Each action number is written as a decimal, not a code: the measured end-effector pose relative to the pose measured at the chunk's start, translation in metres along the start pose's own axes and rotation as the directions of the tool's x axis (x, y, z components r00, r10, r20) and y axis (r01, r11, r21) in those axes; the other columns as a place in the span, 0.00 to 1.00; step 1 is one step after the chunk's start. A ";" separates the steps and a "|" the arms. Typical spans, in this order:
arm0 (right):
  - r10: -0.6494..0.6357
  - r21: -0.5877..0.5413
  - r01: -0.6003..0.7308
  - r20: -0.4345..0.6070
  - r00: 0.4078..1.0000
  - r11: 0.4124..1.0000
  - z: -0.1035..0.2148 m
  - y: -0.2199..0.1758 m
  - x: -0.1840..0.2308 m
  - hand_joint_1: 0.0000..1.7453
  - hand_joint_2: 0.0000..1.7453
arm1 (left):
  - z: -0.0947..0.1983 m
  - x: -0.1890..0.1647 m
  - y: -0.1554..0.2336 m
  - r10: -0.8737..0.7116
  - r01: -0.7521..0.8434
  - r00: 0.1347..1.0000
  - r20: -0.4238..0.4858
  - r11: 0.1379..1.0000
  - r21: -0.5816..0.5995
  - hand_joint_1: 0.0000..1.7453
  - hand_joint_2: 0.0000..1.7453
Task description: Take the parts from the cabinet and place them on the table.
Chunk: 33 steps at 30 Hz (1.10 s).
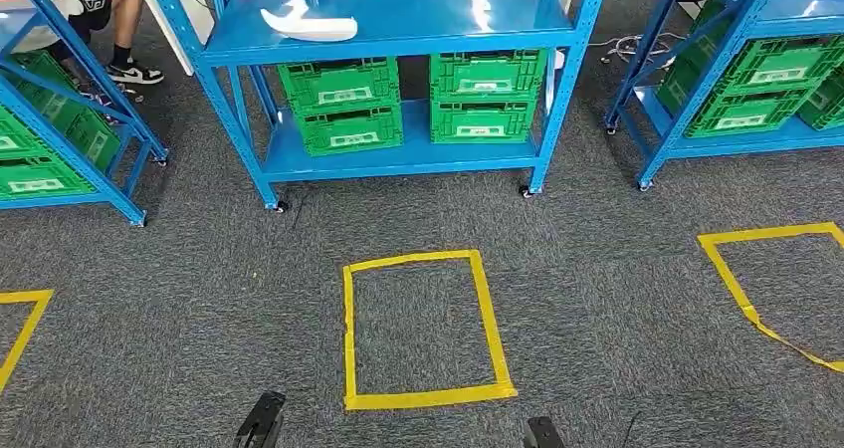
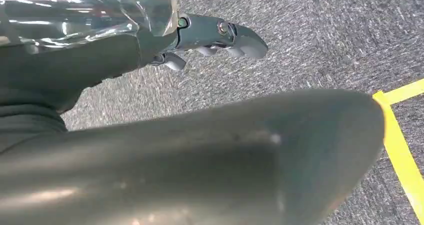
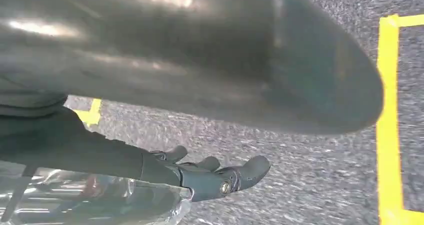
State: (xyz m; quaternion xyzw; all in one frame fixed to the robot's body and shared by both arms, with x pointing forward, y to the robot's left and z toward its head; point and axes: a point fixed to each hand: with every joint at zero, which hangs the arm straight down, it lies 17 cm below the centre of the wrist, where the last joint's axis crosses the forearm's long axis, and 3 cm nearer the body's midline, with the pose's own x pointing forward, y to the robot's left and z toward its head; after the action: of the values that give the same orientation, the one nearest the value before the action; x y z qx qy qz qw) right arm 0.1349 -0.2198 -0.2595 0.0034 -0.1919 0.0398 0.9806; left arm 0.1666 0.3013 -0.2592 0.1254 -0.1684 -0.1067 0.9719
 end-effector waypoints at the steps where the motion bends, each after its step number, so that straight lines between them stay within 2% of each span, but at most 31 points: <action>1: -0.003 0.001 0.003 -0.004 1.000 1.000 0.000 0.001 -0.001 0.00 0.00 | 0.000 0.001 0.000 -0.001 0.001 1.000 0.001 1.000 0.000 0.00 0.00; 10: -0.005 0.000 0.005 -0.021 1.000 1.000 0.000 0.001 -0.008 0.00 0.00 | 0.000 0.004 0.000 -0.008 0.008 1.000 0.007 1.000 -0.001 0.00 0.00; 11: -0.005 0.000 0.005 -0.022 1.000 1.000 0.000 0.002 -0.008 0.00 1.00 | 0.000 0.004 0.000 -0.009 0.009 1.000 0.008 1.000 -0.001 0.00 0.00; 20: -0.010 -0.015 0.010 -0.021 1.000 1.000 0.001 0.002 -0.014 0.00 1.00 | 0.000 0.000 -0.001 -0.029 0.029 1.000 0.005 0.999 -0.018 0.00 0.00; 25: -0.007 -0.034 0.005 -0.069 0.998 0.999 0.005 -0.001 -0.039 0.00 1.00 | 0.005 -0.018 -0.017 -0.033 0.032 0.999 -0.021 0.997 -0.074 0.00 0.00; 27: 0.045 -0.103 -0.057 -0.116 0.992 0.993 0.006 -0.017 -0.054 0.00 1.00 | 0.007 -0.020 -0.024 -0.034 0.032 0.999 -0.020 0.996 -0.088 0.00 0.00; 30: 0.215 -0.274 -0.242 -0.123 0.969 0.931 0.008 -0.052 -0.052 0.00 1.00 | 0.009 -0.016 -0.034 0.013 -0.013 1.000 -0.003 0.995 -0.096 0.00 0.00; 33: 0.206 -0.290 -0.234 -0.125 0.971 0.928 0.007 -0.059 -0.050 0.00 1.00 | 0.010 -0.009 -0.037 0.046 -0.045 0.999 0.016 0.995 -0.089 0.00 0.00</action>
State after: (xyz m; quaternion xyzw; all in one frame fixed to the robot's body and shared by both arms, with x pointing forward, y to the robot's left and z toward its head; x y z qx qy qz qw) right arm 0.0908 -0.2826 -0.2712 -0.1701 -0.1492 0.1199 0.9667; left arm 0.1483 0.2662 -0.2638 0.0772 -0.1748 -0.0930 0.9772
